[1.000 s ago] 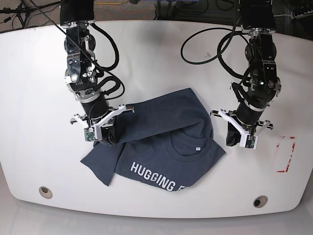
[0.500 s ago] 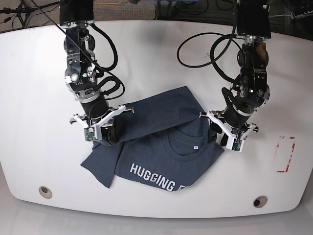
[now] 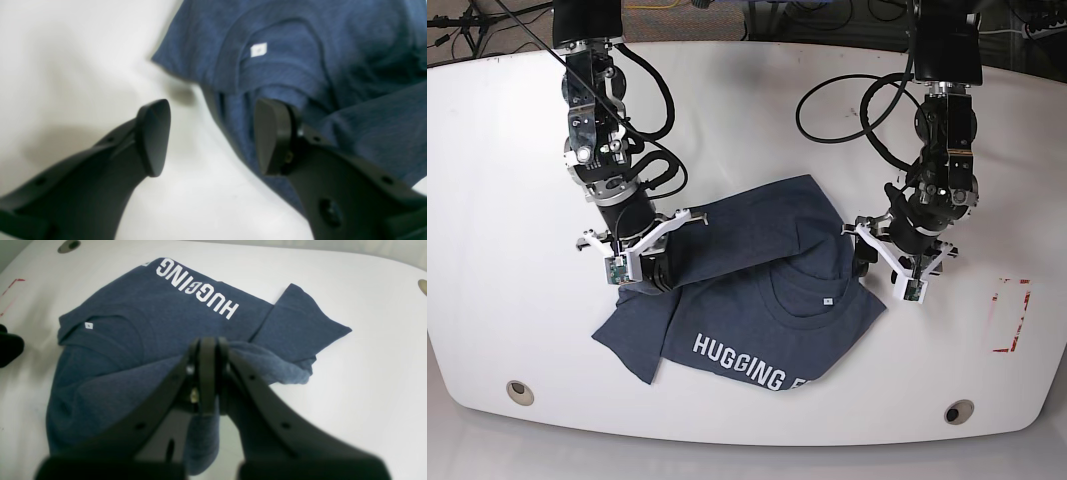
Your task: Fold the T-shirt properly
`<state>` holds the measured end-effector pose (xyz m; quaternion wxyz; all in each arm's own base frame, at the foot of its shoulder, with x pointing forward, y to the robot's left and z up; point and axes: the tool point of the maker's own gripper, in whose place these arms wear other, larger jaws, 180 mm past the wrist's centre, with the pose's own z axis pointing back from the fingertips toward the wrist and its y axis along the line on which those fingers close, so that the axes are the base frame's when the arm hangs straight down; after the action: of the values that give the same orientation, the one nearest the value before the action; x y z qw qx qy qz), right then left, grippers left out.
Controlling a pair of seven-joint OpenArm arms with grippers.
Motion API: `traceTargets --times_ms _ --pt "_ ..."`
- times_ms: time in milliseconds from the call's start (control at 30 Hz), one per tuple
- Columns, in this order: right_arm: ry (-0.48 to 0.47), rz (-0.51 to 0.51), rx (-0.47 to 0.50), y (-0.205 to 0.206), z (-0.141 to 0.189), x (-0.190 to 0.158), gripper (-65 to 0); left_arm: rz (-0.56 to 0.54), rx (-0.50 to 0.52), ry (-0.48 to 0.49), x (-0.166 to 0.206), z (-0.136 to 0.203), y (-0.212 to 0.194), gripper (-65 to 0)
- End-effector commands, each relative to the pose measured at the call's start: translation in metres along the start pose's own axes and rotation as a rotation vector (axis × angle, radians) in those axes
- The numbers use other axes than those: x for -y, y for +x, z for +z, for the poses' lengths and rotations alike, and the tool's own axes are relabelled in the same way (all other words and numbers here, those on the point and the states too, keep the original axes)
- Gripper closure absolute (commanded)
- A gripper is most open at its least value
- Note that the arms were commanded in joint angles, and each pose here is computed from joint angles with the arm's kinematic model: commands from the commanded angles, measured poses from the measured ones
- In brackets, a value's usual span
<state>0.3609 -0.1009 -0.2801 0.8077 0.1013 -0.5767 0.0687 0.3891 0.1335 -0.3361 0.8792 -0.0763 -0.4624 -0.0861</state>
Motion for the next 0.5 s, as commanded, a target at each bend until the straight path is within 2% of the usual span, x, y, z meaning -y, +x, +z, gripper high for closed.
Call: traceTargets --times_ms 0,467 --pt "0.009 0.011 0.067 0.02 0.001 -0.002 -0.3 0.001 0.031 0.003 -0.003 0.0 0.012 -39.1" --pt "0.013 0.005 0.076 0.024 0.0 -0.002 -0.6 0.025 -0.005 0.005 -0.004 -0.005 -0.001 -42.2"
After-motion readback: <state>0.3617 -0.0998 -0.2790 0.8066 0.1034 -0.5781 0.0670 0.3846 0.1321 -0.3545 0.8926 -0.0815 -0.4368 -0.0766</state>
